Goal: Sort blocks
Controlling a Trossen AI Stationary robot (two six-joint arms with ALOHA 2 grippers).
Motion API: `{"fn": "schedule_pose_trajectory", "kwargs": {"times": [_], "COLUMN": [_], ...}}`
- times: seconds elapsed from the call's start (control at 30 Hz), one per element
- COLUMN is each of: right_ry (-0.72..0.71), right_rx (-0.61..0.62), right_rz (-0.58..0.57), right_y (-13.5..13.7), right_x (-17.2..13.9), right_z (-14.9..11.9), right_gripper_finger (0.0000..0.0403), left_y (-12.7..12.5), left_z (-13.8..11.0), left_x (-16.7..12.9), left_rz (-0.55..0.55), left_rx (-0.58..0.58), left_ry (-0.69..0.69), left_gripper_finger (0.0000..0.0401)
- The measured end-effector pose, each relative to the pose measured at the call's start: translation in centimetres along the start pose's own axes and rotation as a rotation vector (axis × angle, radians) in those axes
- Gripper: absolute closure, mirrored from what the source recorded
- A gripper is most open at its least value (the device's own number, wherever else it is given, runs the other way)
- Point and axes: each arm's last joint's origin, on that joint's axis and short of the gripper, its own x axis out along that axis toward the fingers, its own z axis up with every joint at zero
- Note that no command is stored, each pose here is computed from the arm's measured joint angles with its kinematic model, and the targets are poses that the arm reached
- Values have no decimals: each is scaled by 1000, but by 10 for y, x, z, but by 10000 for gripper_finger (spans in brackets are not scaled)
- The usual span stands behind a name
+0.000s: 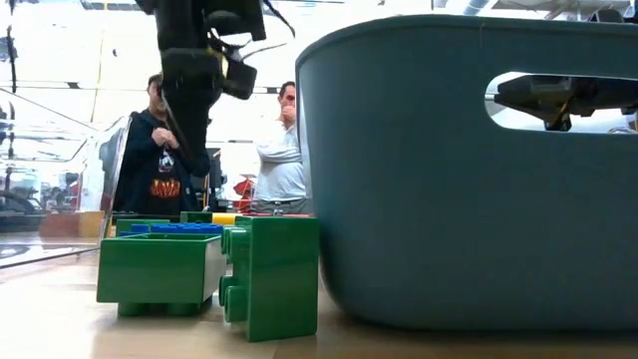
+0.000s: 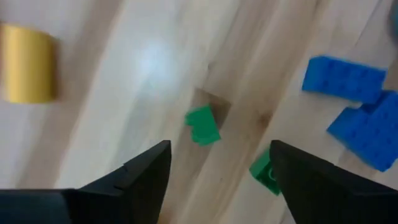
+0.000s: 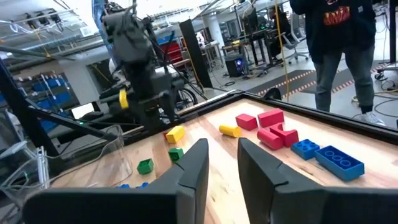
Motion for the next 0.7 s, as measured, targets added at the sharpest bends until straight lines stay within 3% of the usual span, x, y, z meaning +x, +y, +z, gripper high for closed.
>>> {"fn": "schedule_pose_trajectory", "kwargs": {"times": [0.27, 0.5, 0.7], "right_ry": [-3, 1, -4], "right_rx": [-21, -18, -11], "right_rz": [17, 42, 67], "right_y": [1, 2, 5], "right_x": [0, -1, -1], "right_z": [1, 0, 1], "right_gripper_finger": [293, 293, 293], "left_y": [-8, -5, 0], "left_z": [10, 6, 3], "left_x": [38, 66, 76], "left_rz": [17, 88, 87], "left_rx": [6, 22, 9], "left_ry": [61, 130, 95], "left_gripper_finger": [75, 72, 73]}}
